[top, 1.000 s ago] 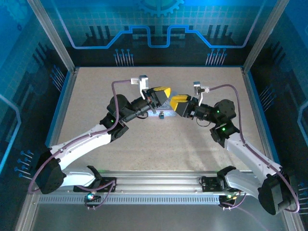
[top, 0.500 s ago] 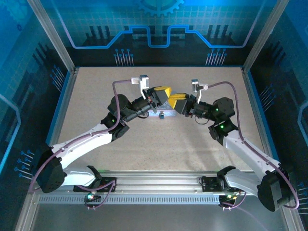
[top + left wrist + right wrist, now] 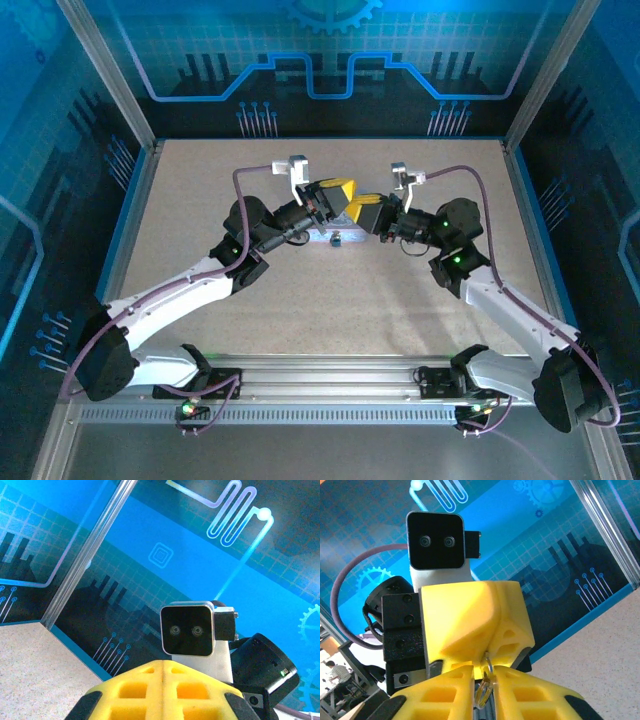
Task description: Unlock a padlock with a key
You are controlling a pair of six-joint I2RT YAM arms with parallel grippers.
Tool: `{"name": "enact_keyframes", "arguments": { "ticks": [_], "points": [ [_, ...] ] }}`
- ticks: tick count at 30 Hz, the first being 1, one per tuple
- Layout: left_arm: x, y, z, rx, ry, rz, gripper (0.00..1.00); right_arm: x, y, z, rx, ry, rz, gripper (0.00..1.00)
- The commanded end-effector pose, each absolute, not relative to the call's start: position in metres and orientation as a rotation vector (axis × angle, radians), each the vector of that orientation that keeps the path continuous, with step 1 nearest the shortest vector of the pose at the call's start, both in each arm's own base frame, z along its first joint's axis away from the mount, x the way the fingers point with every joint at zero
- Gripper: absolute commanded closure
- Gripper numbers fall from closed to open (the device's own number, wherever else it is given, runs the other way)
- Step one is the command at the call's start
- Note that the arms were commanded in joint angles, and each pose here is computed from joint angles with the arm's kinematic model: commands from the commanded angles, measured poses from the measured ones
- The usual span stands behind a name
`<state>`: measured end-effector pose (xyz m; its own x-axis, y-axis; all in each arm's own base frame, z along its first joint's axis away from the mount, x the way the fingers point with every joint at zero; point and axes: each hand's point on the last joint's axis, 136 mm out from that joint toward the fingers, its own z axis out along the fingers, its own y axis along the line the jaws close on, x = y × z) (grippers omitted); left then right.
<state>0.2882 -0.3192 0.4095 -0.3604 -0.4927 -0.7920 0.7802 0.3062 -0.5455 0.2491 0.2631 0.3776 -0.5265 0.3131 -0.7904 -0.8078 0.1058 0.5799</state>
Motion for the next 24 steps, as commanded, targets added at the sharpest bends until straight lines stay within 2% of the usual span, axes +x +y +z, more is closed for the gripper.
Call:
{"name": "enact_keyframes", "arguments": {
  "ticks": [1, 8, 11, 15, 16, 19, 24],
  "points": [
    [0.282, -0.313, 0.438, 0.292, 1.299, -1.35, 1.0, 0.247, 0.267, 0.391, -0.537, 1.451, 1.575, 0.86],
    [0.281, -0.31, 0.436, 0.294, 1.304, -1.324, 1.0, 0.25, 0.265, 0.388, -0.523, 1.471, 1.545, 1.0],
    [0.28, -0.306, 0.435, 0.296, 1.312, -1.295, 0.87, 0.25, 0.264, 0.383, -0.526, 1.492, 1.517, 1.0],
    [0.278, -0.297, 0.436, 0.289, 1.334, -1.243, 0.58, 0.248, 0.262, 0.368, -0.573, 1.56, 1.435, 1.0],
    [0.279, -0.292, 0.436, 0.28, 1.344, -1.227, 0.54, 0.247, 0.261, 0.363, -0.59, 1.581, 1.403, 1.0],
    [0.281, -0.279, 0.434, 0.255, 1.382, -1.192, 0.46, 0.244, 0.257, 0.349, -0.639, 1.643, 1.318, 1.0],
    [0.29, -0.257, 0.417, 0.2, 1.504, -1.133, 0.39, 0.242, 0.246, 0.333, -0.681, 1.712, 1.198, 1.0]
  ]
}}
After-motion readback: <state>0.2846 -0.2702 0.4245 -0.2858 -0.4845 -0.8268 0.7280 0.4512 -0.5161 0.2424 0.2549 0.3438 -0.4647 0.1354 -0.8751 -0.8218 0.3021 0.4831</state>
